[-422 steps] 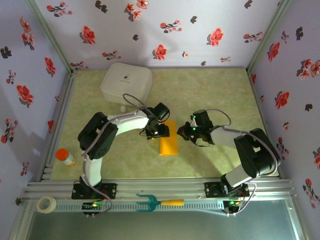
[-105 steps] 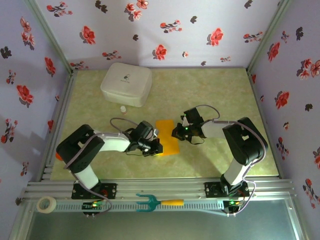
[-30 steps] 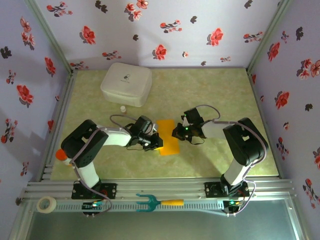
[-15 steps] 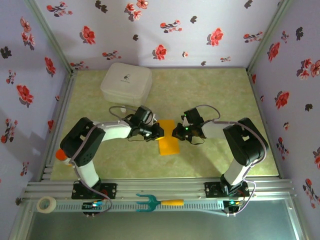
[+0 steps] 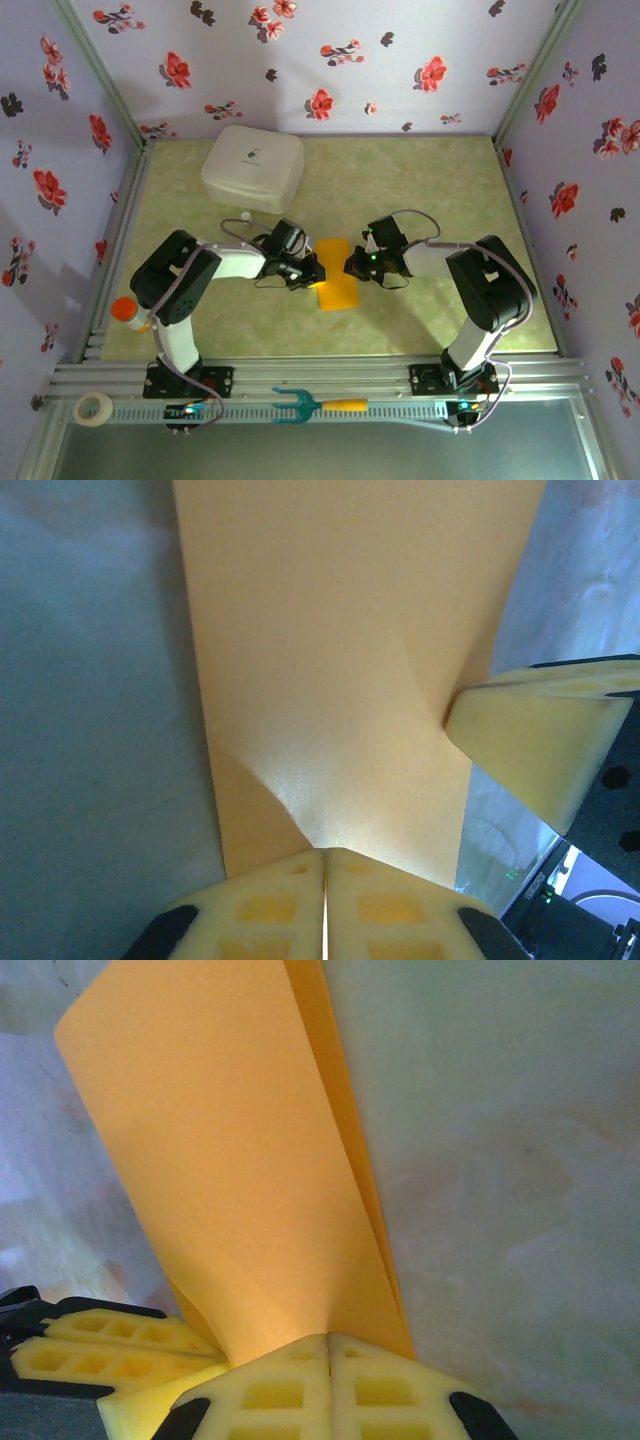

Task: Fold a paper plane with a square sheet of paper (pick it up from the middle)
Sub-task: First fold the square sheet of paper in half at the center of the table.

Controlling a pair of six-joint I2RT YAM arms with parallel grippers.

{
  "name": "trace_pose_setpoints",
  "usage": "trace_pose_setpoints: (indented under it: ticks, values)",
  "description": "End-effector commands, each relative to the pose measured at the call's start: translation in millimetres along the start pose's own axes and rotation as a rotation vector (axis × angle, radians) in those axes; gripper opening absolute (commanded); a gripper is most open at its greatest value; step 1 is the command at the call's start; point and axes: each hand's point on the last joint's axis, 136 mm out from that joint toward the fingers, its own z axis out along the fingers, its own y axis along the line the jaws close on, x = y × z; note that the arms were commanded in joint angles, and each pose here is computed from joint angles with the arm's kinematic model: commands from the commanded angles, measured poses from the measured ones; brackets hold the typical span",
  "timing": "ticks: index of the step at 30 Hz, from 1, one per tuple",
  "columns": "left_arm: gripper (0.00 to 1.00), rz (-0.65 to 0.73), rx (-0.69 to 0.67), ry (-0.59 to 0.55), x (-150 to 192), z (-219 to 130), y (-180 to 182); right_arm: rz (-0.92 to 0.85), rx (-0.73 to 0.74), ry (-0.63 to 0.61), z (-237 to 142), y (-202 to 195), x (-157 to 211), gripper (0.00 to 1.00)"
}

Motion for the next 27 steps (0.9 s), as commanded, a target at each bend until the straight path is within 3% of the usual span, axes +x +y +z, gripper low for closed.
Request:
trace_pose_setpoints:
  ticks: [1, 10, 27]
  values:
    - [0.10, -0.038, -0.048, 0.013, 5.3, 6.5, 29.6, 0.091, 0.234, 0.046, 2.4, -64.0, 25.7, 0.00]
    - [0.12, 0.027, 0.057, -0.059, -23.2, -23.3, -22.2, 0.088, 0.230, 0.046, 1.1, -62.7, 25.7, 0.00]
    - [0.13, 0.029, 0.071, -0.100, -81.8, -12.7, -25.2, 0.078, 0.211, 0.050, 1.9, -57.9, 24.4, 0.00]
